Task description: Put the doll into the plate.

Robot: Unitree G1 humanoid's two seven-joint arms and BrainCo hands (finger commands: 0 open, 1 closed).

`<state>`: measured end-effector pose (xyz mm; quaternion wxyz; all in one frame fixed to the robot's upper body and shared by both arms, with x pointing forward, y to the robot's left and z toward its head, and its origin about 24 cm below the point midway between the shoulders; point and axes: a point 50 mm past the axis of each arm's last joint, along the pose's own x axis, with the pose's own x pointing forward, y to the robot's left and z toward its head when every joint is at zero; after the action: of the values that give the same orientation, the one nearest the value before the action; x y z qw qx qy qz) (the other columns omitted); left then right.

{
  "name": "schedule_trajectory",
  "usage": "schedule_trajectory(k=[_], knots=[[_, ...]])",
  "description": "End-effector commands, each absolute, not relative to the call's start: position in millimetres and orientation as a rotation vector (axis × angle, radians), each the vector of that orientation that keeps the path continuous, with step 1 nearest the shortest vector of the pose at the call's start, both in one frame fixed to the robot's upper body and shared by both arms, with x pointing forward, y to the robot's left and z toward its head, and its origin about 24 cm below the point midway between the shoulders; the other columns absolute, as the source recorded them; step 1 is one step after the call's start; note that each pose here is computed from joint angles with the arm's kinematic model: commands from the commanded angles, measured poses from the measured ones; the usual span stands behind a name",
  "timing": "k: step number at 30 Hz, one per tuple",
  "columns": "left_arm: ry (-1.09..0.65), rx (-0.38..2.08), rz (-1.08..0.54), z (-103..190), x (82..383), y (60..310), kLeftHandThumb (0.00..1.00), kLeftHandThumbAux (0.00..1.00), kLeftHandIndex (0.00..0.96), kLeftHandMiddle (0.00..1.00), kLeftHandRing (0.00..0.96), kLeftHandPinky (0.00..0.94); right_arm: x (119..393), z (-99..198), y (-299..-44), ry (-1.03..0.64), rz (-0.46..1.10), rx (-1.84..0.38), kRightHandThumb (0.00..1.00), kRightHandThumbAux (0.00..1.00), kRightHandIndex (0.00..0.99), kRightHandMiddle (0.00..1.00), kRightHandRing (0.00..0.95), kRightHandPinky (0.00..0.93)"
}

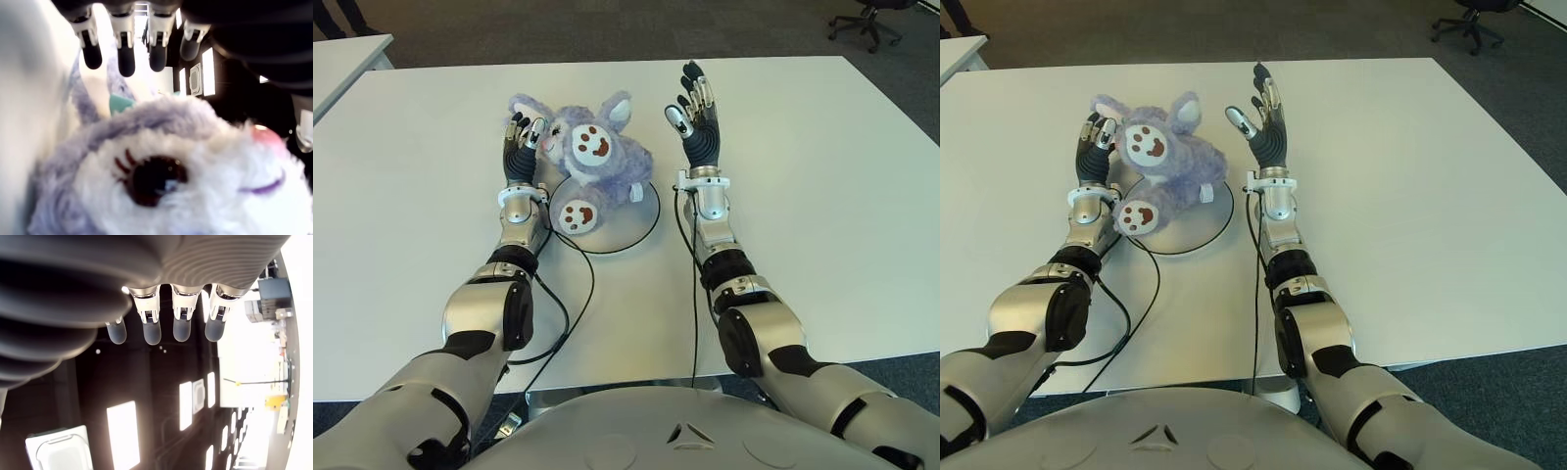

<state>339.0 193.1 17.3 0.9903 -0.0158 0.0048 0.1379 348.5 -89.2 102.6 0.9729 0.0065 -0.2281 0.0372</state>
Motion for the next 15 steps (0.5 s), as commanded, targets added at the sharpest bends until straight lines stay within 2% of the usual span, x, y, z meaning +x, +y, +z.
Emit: schedule_trajectory(k=[1,5,9,15], knots=[[0.239,-0.03,0.282,-38,300,194,0.0,0.396,0.0,0.106,0.112,0.101,357,92,-97,-0.384,0.058,-0.013,0.0,0.483,0.0,0.0,0.0,0.0],[0.233,-0.025,0.28,-38,299,195,0.0,0.392,0.0,0.104,0.108,0.09,362,87,-102,-0.333,0.048,-0.038,0.0,0.475,0.0,0.0,0.0,0.0],[0.235,-0.026,0.284,-38,299,196,0.0,0.388,0.0,0.105,0.117,0.142,365,84,-102,-0.301,0.049,-0.04,0.0,0.462,0.0,0.0,0.0,0.0],[0.236,-0.038,0.298,-38,300,197,0.0,0.386,0.0,0.116,0.129,0.131,366,81,-102,-0.279,0.042,-0.028,0.0,0.48,0.0,0.0,0.0,0.0]])
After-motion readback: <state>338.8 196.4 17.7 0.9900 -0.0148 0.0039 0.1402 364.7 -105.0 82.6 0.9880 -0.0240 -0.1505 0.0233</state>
